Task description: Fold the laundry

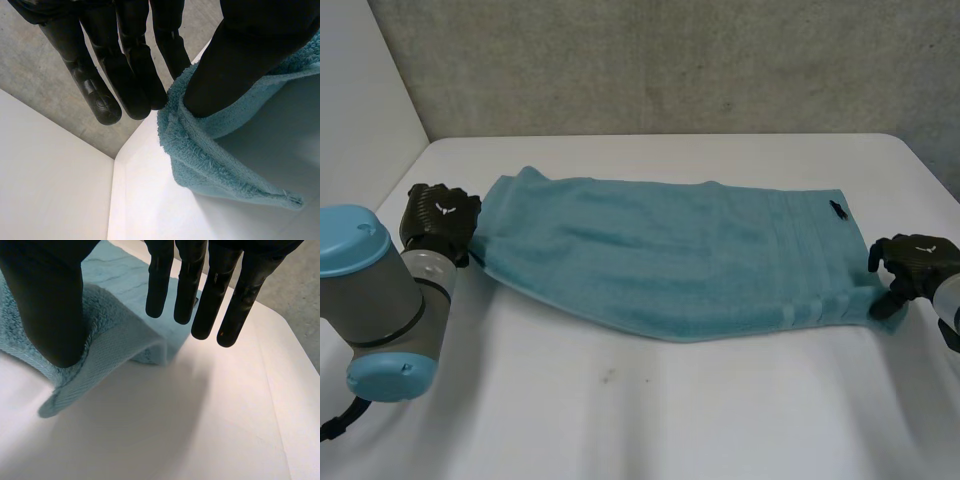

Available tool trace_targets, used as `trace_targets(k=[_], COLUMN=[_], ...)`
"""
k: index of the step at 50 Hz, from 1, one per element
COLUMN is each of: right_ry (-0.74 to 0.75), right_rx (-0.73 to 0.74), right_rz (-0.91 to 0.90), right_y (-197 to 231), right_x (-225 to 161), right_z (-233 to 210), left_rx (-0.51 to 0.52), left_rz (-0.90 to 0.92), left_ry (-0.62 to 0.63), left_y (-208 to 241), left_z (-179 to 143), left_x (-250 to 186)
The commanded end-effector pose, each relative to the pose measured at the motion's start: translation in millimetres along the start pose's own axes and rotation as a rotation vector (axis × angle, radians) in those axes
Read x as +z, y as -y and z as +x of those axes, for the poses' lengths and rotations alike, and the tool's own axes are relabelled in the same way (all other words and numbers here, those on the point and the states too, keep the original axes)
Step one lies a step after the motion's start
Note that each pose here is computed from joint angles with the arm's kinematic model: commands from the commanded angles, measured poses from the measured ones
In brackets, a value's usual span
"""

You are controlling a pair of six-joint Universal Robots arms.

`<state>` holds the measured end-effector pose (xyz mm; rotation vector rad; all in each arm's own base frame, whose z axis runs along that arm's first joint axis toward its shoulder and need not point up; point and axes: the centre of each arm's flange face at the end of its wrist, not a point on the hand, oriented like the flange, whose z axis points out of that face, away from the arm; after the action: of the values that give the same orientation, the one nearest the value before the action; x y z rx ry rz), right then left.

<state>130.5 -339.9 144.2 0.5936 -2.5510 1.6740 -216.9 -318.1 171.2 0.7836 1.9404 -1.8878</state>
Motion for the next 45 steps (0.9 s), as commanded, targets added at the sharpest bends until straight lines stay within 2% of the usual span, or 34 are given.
trace_targets(k=[1,12,18,21,26,28,33,38,43,45], right_ry=[0.033,0.095,0.053,0.046,0.042,0.061,0.125,0.11,0.081,0.079], right_rx=[0.051,0.066,0.024,-0.012,-0.198,-0.246,-0.325,-0.298,-0.239,-0.206], right_rz=[0.001,0.024,0.081,0.039,-0.094,-0.141,-0.241,-0.214,-0.182,-0.154], right_y=[-4,-1,31,35,35,32,30,36,30,29], right_x=[1,-2,-27,-38,-62,-67,-81,-73,-44,-26], right_z=[5,2,19,28,40,41,44,48,56,53], left_rx=[0.002,0.01,0.039,0.048,0.058,0.11,0.196,0.213,0.216,0.225], left_rz=[-0.01,-0.032,-0.124,-0.204,-0.299,-0.376,-0.413,-0.367,-0.295,-0.23], left_ry=[-0.007,-0.029,-0.089,-0.126,-0.155,-0.218,-0.278,-0.256,-0.203,-0.155], left_y=[-3,-5,-8,-15,-14,-16,-13,-8,-8,-6], left_z=[2,4,0,-5,-20,-24,-25,-25,-20,-17], left_x=[-2,-11,-35,-49,-67,-82,-95,-86,-54,-26])
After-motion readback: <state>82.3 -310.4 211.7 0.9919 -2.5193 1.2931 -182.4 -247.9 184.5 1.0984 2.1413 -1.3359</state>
